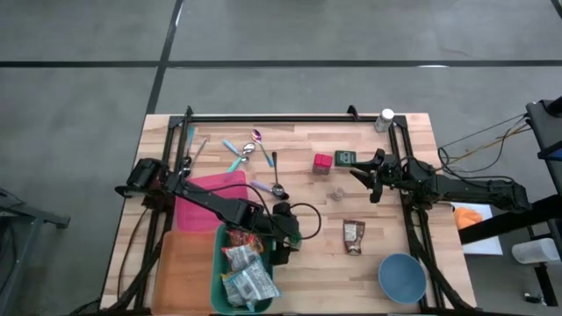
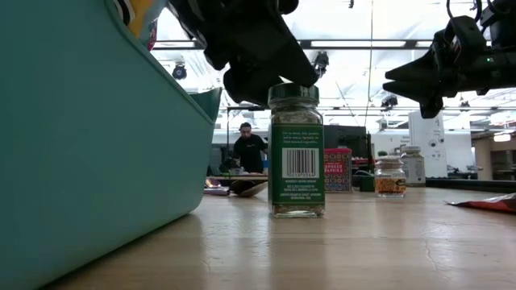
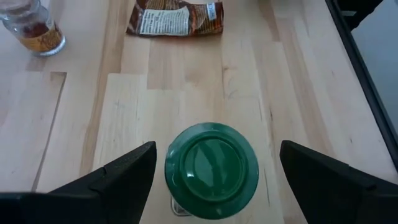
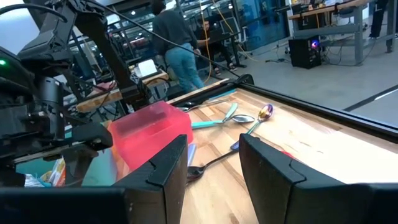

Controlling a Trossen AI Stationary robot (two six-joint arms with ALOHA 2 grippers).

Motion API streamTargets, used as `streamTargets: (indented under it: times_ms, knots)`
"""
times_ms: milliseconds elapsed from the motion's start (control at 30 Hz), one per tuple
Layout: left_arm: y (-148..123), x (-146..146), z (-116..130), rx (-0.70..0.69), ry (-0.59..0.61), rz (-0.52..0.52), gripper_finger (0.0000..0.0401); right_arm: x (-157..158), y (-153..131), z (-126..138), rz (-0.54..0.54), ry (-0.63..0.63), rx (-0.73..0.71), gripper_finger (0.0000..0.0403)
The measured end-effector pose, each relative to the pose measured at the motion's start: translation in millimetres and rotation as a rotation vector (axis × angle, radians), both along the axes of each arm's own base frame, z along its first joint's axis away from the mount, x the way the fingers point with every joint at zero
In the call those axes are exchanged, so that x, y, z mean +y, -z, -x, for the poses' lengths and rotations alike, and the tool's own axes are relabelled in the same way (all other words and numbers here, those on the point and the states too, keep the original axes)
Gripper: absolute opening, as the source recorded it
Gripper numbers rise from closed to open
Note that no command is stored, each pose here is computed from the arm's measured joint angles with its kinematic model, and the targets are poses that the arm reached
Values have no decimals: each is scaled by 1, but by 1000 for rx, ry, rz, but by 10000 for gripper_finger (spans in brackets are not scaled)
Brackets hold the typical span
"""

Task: Pick & Place Food Item
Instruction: Put the green seasoning bottle into the pink bin

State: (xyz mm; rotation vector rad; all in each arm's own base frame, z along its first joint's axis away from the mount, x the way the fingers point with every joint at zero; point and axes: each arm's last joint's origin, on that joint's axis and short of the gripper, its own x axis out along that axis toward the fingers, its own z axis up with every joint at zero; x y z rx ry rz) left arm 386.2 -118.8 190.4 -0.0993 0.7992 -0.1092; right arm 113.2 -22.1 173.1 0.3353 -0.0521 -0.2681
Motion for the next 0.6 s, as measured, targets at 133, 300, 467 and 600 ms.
streamTargets:
  times_ms: [133, 300, 467, 600]
  knots:
    - [2, 1, -1, 5, -2, -3, 345, 0, 0, 0, 0, 0, 1, 142]
    - [4, 2, -1, 2, -4, -2, 345, 0, 0, 0, 0, 0, 1, 142]
    - [4, 3, -1, -3, -6, 0, 345, 0, 0, 0, 0, 0, 1, 142]
    - [4, 3, -1, -2, -7, -1, 334, 0, 0, 0, 0, 0, 1, 142]
